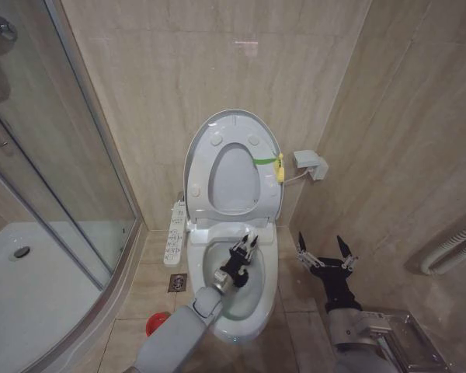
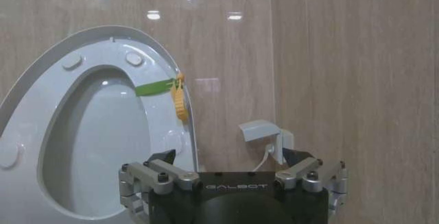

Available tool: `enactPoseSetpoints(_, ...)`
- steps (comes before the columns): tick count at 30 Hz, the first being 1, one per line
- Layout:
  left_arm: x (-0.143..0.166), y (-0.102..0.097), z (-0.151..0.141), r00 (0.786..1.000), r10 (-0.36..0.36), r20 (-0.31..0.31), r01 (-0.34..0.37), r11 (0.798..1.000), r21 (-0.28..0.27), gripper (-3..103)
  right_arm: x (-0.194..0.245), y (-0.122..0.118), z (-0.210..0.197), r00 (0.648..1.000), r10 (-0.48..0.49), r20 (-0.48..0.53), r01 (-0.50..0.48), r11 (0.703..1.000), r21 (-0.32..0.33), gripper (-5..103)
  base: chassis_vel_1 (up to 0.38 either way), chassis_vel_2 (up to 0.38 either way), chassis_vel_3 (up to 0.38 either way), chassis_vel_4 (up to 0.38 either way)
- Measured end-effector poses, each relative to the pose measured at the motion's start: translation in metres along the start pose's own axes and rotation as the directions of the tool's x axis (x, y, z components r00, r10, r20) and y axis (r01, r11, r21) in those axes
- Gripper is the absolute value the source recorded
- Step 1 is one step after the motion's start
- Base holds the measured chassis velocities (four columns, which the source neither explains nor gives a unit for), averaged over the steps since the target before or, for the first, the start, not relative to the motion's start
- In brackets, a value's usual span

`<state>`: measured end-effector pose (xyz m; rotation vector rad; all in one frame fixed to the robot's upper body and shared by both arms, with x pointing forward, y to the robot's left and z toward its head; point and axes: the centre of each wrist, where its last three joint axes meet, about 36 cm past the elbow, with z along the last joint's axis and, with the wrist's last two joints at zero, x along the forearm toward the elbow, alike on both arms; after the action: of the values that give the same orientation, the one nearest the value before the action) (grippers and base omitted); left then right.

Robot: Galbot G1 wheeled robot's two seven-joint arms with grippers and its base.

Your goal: Open the toilet lid, clean the toilet bowl with a toilet brush, close the toilet lid, and flush.

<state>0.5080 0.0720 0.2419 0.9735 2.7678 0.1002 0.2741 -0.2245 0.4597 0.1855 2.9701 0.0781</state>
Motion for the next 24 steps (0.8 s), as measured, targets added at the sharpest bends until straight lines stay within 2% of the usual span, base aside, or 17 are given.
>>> enactPoseSetpoints(5, -0.003, 0.011, 0.001, 1.000, -0.020, 0.002, 0.020, 1.000, -0.015, 24, 0.000, 0.000, 0.000, 1.000, 0.000, 0.000, 0.000, 1.000, 0.000, 100, 0.000, 0.000, 0.000, 0.000)
enactPoseSetpoints(9, -0.020, -0.010, -0.034, 0.996, 0.005, 0.089, -0.007, 1.000, 0.022, 24, 0.000, 0.000, 0.000, 1.000, 0.000, 0.000, 0.000, 1.000, 0.000, 100, 0.000, 0.000, 0.000, 0.000)
enactPoseSetpoints(10, -0.020, -0.010, -0.034, 0.996, 0.005, 0.089, -0.007, 1.000, 0.022, 24, 0.000, 0.000, 0.000, 1.000, 0.000, 0.000, 0.000, 1.000, 0.000, 100, 0.000, 0.000, 0.000, 0.000)
enactPoseSetpoints(13, -0.018, -0.035, -0.047, 0.993, 0.044, 0.112, -0.050, 0.997, 0.059, 24, 0.000, 0.000, 0.000, 1.000, 0.000, 0.000, 0.000, 1.000, 0.000, 100, 0.000, 0.000, 0.000, 0.000)
enactPoseSetpoints(16, -0.015, -0.038, -0.036, 0.994, 0.057, 0.094, -0.063, 0.996, 0.059, 24, 0.000, 0.000, 0.000, 1.000, 0.000, 0.000, 0.000, 1.000, 0.000, 100, 0.000, 0.000, 0.000, 0.000)
enactPoseSetpoints(18, -0.014, -0.036, -0.028, 0.995, 0.056, 0.079, -0.060, 0.997, 0.051, 24, 0.000, 0.000, 0.000, 1.000, 0.000, 0.000, 0.000, 1.000, 0.000, 100, 0.000, 0.000, 0.000, 0.000)
enactPoseSetpoints(21, -0.010, -0.016, -0.005, 0.999, 0.029, 0.039, -0.030, 0.999, 0.014, 23, 0.000, 0.000, 0.000, 1.000, 0.000, 0.000, 0.000, 1.000, 0.000, 100, 0.000, 0.000, 0.000, 0.000)
enactPoseSetpoints(24, -0.013, -0.008, -0.008, 0.999, 0.014, 0.044, -0.015, 1.000, 0.007, 23, 0.000, 0.000, 0.000, 1.000, 0.000, 0.000, 0.000, 1.000, 0.000, 100, 0.000, 0.000, 0.000, 0.000)
